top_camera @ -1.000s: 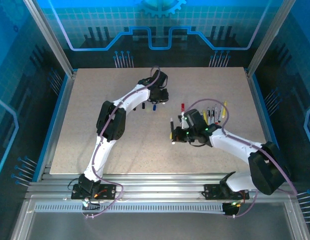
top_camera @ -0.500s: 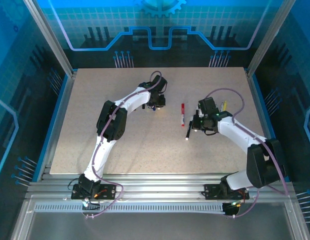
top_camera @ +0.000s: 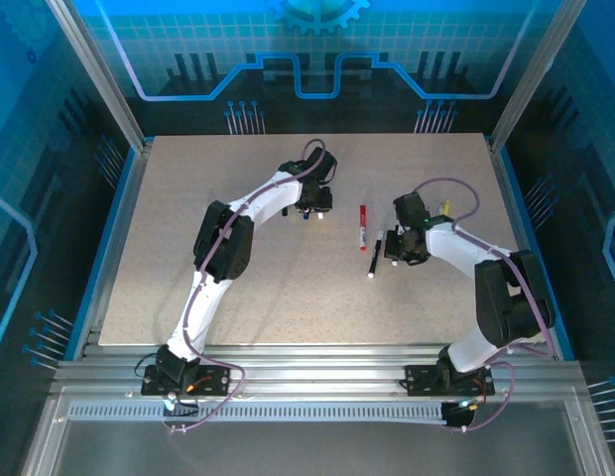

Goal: Open the pen caps

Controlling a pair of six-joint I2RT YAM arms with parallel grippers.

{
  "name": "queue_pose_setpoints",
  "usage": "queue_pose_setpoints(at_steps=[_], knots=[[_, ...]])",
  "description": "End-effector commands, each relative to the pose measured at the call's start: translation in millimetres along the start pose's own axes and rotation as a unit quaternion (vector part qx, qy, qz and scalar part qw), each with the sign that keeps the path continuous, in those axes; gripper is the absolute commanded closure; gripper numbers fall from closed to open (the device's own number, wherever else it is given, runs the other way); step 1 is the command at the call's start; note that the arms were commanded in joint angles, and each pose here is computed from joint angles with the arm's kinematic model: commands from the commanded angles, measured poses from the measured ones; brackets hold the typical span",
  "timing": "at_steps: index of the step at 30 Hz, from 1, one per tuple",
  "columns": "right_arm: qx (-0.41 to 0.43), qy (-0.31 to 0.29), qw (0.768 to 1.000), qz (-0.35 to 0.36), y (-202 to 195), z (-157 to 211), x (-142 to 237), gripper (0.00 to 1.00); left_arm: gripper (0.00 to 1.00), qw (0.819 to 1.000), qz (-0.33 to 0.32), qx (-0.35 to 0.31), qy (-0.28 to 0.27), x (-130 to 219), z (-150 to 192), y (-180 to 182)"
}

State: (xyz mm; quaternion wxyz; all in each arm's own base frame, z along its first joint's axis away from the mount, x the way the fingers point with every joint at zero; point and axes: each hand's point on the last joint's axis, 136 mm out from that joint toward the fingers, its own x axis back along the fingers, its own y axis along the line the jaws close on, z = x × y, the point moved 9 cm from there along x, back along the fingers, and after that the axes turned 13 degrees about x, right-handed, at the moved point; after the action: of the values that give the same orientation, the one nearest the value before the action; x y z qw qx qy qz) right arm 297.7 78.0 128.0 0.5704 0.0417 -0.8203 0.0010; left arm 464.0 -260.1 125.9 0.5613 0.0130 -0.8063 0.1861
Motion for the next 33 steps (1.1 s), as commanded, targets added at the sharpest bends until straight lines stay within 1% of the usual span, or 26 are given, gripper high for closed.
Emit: queue_pose_setpoints(at_steps=[1, 10, 16, 19, 24, 25, 27, 31, 33], knots=[[-0.002, 0.008, 1.0, 0.015, -5.7, -5.6, -4.0, 0.98, 0.76, 1.0, -0.004, -0.017, -0.003, 5.7, -0.5, -4.6], [-0.003, 0.027, 0.999, 0.036, -8.6, -6.2, -13.8, 0.96, 0.76, 1.0, -0.005, -0.022, -0.002, 5.5, -0.6, -6.1], [-0.007, 0.036, 0.998, 0.045, -10.0, -7.1, -20.1, 0.91, 0.76, 1.0, -0.01, -0.02, 0.002, 0.0, -0.1, -4.4], [-0.009, 0.042, 0.998, 0.049, -10.3, -7.8, -22.6, 0.86, 0.76, 1.0, -0.011, -0.02, 0.003, -1.4, 0.2, -4.3], [-0.008, 0.044, 0.998, 0.047, -9.7, -7.5, -24.0, 0.85, 0.77, 1.0, -0.013, -0.019, 0.005, -4.5, -0.6, -3.3], [-0.009, 0.042, 0.998, 0.047, -10.0, -7.7, -23.3, 0.85, 0.78, 1.0, -0.013, -0.019, 0.005, -4.8, -0.5, -3.4], [-0.009, 0.039, 0.998, 0.046, -9.9, -8.0, -20.6, 0.86, 0.83, 1.0, -0.013, -0.021, 0.007, -4.0, 0.0, -3.4], [-0.01, 0.031, 0.999, 0.043, -9.5, -8.8, -16.3, 0.85, 0.99, 0.999, -0.007, -0.033, 0.019, 4.9, 1.7, -5.0], [-0.01, 0.03, 0.999, 0.041, -9.0, -9.1, -15.1, 0.85, 1.0, 0.999, -0.002, -0.039, 0.028, 11.4, 2.8, -5.3]])
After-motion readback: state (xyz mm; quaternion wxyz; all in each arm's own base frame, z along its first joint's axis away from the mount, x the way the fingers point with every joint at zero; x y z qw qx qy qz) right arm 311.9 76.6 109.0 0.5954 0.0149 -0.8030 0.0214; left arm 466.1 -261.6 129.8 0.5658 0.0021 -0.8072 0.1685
